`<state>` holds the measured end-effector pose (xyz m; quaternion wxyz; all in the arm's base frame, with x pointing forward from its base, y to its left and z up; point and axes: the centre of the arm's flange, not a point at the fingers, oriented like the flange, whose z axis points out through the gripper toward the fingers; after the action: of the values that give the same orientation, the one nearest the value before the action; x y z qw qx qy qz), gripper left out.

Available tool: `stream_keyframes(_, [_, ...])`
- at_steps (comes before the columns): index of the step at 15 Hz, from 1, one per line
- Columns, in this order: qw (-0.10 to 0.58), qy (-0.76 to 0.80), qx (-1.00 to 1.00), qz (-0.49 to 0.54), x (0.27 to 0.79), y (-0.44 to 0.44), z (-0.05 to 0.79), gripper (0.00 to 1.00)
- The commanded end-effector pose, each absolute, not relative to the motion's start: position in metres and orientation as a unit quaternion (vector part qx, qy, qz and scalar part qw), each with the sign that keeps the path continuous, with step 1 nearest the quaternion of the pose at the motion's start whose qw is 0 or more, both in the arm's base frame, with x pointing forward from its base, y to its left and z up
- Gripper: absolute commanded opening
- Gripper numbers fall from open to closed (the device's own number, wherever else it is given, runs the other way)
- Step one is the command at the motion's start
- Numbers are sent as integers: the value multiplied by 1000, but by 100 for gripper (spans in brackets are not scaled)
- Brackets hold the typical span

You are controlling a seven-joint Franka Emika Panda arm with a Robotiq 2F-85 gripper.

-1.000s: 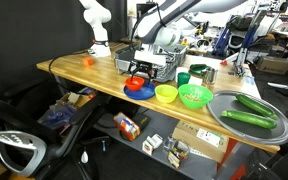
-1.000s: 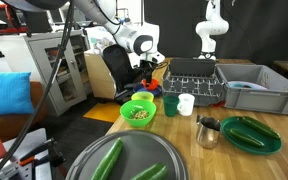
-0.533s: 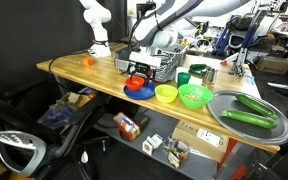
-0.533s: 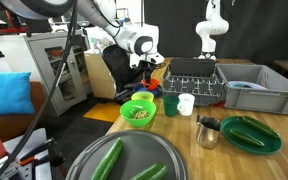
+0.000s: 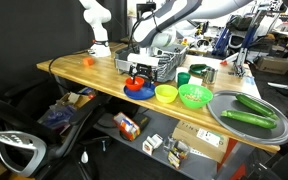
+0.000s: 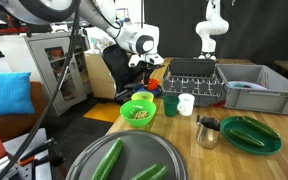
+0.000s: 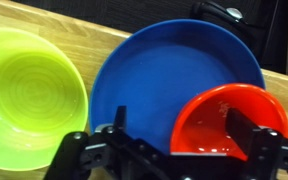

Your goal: Move the orange bowl to the front

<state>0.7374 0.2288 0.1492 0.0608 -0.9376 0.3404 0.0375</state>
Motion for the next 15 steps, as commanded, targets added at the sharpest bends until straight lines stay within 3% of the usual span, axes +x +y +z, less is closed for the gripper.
stream_keyframes(1, [38, 351, -934, 49, 759, 233, 146, 74])
stream_keyframes(3, [36, 354, -933, 50, 763, 233, 145, 68])
stream_keyframes(12, [35, 356, -932, 58, 768, 234, 145, 3])
stream_keyframes(15, [60, 392, -916, 55, 765, 232, 156, 0])
